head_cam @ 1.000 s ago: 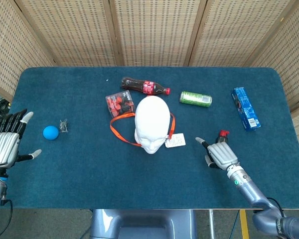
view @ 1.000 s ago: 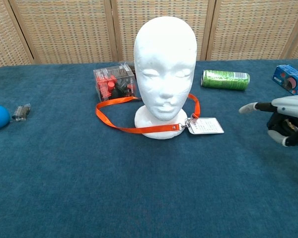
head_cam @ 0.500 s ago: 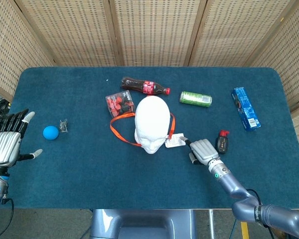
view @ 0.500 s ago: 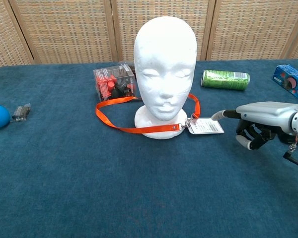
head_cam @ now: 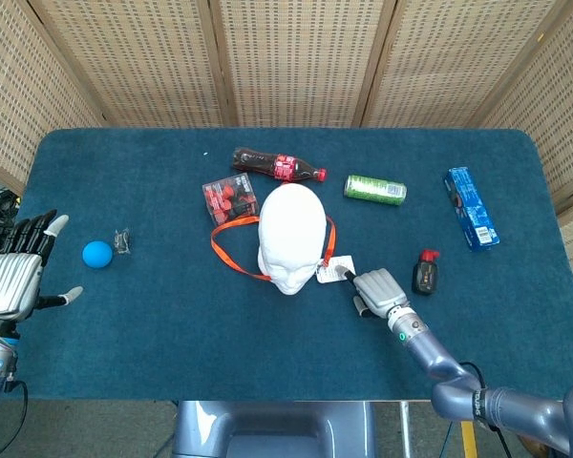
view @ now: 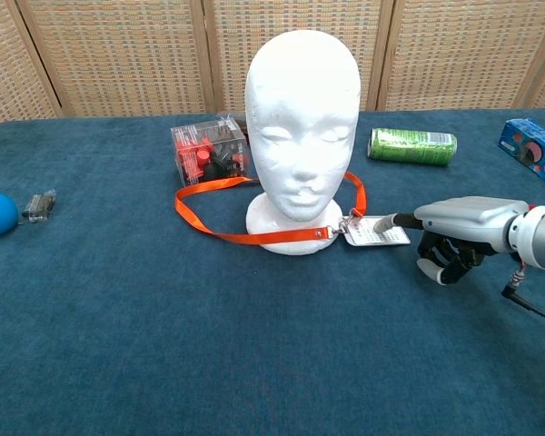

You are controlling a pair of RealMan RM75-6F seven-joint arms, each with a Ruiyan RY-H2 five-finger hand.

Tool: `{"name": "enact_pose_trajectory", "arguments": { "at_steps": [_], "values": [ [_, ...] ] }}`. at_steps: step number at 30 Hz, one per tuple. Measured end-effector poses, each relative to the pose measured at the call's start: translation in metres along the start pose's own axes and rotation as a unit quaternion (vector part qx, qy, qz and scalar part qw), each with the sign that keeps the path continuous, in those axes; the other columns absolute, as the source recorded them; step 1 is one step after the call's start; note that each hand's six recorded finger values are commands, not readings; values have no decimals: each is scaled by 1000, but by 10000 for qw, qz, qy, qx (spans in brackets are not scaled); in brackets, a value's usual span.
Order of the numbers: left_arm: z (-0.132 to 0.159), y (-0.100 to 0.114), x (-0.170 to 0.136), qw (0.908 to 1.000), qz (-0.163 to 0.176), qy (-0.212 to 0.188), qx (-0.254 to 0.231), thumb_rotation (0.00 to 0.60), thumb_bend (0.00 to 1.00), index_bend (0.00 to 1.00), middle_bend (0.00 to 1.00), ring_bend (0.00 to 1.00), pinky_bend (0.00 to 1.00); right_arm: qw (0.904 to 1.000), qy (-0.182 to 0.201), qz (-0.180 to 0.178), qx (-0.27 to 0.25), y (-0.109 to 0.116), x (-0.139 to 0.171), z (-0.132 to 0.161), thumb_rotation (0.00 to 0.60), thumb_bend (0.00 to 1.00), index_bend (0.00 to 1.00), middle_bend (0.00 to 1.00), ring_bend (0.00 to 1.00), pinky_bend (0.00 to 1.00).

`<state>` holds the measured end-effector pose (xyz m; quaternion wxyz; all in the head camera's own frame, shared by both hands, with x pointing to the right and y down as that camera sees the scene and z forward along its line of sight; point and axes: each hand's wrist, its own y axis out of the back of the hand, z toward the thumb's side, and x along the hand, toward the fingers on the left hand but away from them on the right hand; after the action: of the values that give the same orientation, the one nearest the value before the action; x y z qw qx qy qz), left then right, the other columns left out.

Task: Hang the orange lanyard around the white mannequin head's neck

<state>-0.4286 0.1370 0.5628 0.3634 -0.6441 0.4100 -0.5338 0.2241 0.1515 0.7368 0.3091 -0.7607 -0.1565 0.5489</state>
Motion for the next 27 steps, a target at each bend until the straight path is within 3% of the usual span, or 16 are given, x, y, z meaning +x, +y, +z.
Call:
{"name": "enact_pose_trajectory", "arguments": {
  "at_steps": [10,27],
  "values": [
    [0,0,0,10000,-12,-2,-31,600,0,0,0,0,0,9989,-127,427,164,-4,7,-7,600,793,182,783,723,900],
    [0,0,0,10000,-49,-18,-55,600,0,0,0,0,0,9864,269,1367,866,-15,58,19,600,798,195,785,724,900]
  ]
}}
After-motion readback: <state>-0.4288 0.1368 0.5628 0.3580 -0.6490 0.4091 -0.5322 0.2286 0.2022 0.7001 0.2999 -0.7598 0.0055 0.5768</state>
